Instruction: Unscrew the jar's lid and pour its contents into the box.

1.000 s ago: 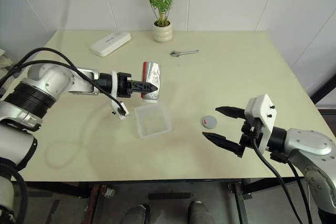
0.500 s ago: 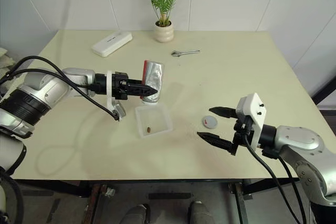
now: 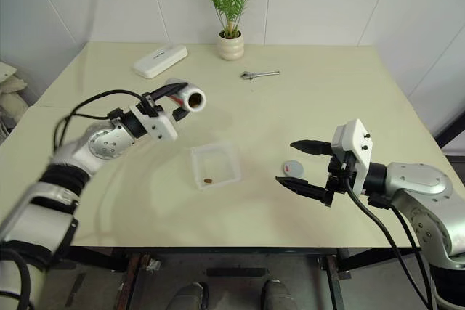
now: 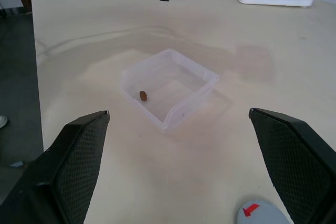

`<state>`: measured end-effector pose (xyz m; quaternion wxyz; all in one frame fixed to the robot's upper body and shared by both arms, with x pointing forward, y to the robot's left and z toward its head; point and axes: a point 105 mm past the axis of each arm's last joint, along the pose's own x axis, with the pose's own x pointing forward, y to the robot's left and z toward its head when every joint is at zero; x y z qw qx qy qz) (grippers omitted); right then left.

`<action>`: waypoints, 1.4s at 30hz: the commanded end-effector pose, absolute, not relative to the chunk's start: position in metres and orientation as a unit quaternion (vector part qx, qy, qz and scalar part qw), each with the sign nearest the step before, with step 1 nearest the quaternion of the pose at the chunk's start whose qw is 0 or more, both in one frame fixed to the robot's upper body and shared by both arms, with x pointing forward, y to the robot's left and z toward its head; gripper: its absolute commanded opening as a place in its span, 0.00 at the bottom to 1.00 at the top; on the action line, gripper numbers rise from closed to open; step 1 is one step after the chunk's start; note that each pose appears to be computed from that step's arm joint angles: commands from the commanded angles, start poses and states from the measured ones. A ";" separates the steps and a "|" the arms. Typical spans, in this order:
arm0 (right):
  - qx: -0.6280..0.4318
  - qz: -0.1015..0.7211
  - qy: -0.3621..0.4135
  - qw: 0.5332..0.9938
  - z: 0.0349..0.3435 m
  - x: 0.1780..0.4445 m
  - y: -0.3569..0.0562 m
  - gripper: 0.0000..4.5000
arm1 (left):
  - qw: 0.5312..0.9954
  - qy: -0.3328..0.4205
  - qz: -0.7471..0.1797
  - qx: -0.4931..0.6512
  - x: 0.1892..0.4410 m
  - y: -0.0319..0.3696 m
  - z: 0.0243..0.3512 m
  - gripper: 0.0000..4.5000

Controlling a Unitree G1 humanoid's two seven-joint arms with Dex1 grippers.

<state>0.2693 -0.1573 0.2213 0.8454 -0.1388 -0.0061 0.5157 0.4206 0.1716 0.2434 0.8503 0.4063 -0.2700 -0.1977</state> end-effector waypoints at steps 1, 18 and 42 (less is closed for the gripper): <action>-0.160 0.522 -0.018 0.838 0.228 0.265 -0.158 1.00 | 0.911 -0.265 -0.197 0.248 0.418 0.193 0.265 0.44; -0.163 0.534 -0.010 0.830 0.225 0.263 -0.157 1.00 | 0.951 -0.111 -0.277 0.084 0.409 0.202 0.185 0.44; -0.170 0.538 0.000 0.825 0.224 0.257 -0.161 1.00 | 0.933 -0.005 -0.348 0.095 0.355 0.219 0.177 0.99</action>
